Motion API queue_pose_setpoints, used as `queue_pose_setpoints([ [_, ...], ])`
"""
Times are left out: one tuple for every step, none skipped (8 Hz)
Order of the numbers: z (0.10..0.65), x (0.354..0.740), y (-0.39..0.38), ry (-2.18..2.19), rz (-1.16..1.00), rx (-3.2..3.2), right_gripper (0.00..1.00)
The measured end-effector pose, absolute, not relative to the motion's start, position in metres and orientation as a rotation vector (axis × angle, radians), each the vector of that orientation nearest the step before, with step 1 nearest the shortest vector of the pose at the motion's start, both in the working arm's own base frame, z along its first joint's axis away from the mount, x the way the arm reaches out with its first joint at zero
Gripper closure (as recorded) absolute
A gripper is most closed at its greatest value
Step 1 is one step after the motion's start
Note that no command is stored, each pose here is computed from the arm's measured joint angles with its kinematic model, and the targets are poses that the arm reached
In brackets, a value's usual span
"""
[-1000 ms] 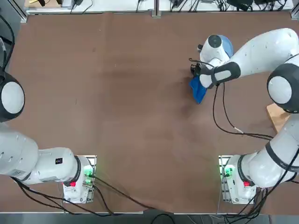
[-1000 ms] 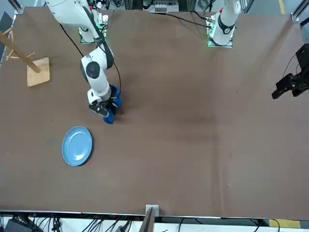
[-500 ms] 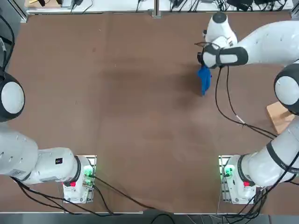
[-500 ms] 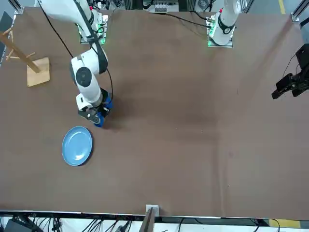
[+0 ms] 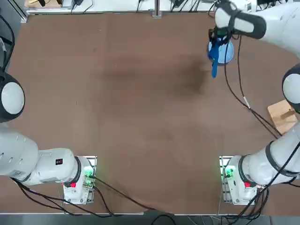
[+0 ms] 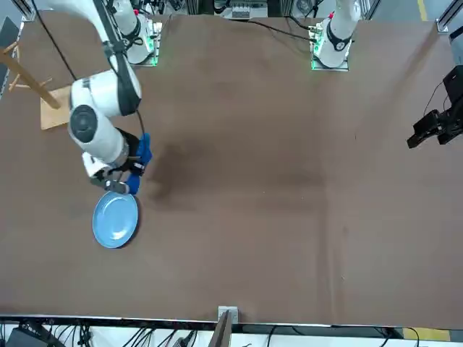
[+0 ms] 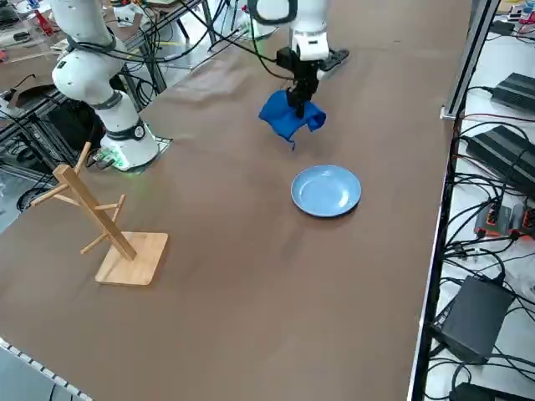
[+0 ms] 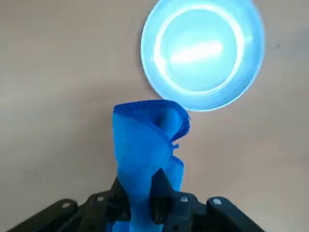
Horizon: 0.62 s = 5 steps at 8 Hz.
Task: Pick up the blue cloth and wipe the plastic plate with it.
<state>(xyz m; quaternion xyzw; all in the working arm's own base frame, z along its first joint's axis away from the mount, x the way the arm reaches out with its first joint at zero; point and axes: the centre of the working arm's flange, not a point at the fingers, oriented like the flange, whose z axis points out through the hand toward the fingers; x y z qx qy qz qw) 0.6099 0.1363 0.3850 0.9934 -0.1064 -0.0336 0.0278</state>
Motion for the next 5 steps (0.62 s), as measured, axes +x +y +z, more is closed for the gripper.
queue_pose_setpoints([
  [0.406,0.619,0.128,-0.299,-0.091,3.077,0.84],
  [0.417,0.625,0.119,-0.276,-0.074,3.085,0.84],
  [0.415,0.629,0.110,-0.255,-0.077,3.088,0.84],
  [0.405,0.634,0.102,-0.223,-0.099,3.088,0.84],
  [0.391,0.640,0.090,-0.179,-0.118,3.077,0.84],
])
